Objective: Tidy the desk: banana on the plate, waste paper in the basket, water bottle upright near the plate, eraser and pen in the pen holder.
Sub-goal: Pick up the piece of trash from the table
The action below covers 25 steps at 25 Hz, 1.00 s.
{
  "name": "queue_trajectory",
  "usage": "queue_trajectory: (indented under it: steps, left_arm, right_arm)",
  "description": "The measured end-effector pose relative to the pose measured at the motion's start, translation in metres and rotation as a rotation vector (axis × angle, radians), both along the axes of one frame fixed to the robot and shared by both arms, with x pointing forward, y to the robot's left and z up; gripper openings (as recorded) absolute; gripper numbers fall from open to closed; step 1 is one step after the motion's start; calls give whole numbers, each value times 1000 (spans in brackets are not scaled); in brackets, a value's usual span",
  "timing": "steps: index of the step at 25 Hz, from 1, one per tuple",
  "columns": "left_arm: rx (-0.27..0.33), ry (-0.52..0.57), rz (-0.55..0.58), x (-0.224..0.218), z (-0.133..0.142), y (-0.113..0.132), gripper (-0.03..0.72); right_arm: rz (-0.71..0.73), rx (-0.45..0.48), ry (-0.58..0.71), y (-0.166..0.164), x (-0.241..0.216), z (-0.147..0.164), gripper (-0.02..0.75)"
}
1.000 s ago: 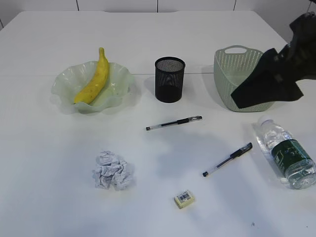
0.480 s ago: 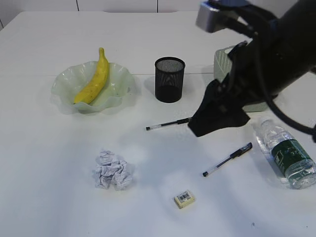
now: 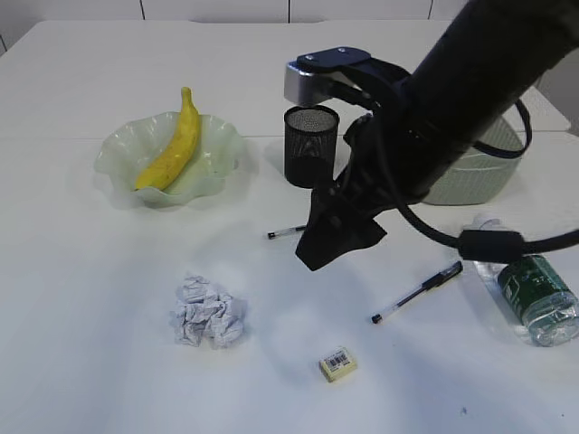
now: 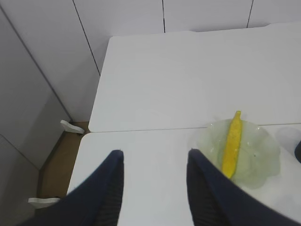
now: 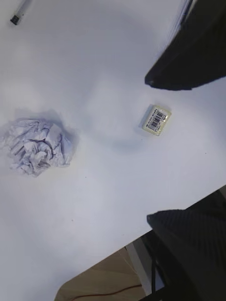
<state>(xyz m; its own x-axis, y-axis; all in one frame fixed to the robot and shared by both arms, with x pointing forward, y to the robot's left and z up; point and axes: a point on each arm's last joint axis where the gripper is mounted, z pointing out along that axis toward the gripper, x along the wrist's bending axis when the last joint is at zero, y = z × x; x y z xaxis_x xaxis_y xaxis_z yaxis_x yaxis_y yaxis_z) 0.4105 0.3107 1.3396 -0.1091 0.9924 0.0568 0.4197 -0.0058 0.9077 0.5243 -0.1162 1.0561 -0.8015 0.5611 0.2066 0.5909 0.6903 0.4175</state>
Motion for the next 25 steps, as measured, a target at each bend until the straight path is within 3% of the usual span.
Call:
queue_trajectory:
  steps: [7, 14, 25]
  left_arm:
    - [0, 23, 0, 1, -6, 0, 311]
    - [0, 21, 0, 1, -6, 0, 311]
    - [2, 18, -1, -1, -5, 0, 311]
  right_arm:
    - [16, -10, 28, 15, 17, -14, 586]
    - [92, -11, 25, 51, 26, -23, 585]
    - [222, -121, -22, 101, 45, -55, 585]
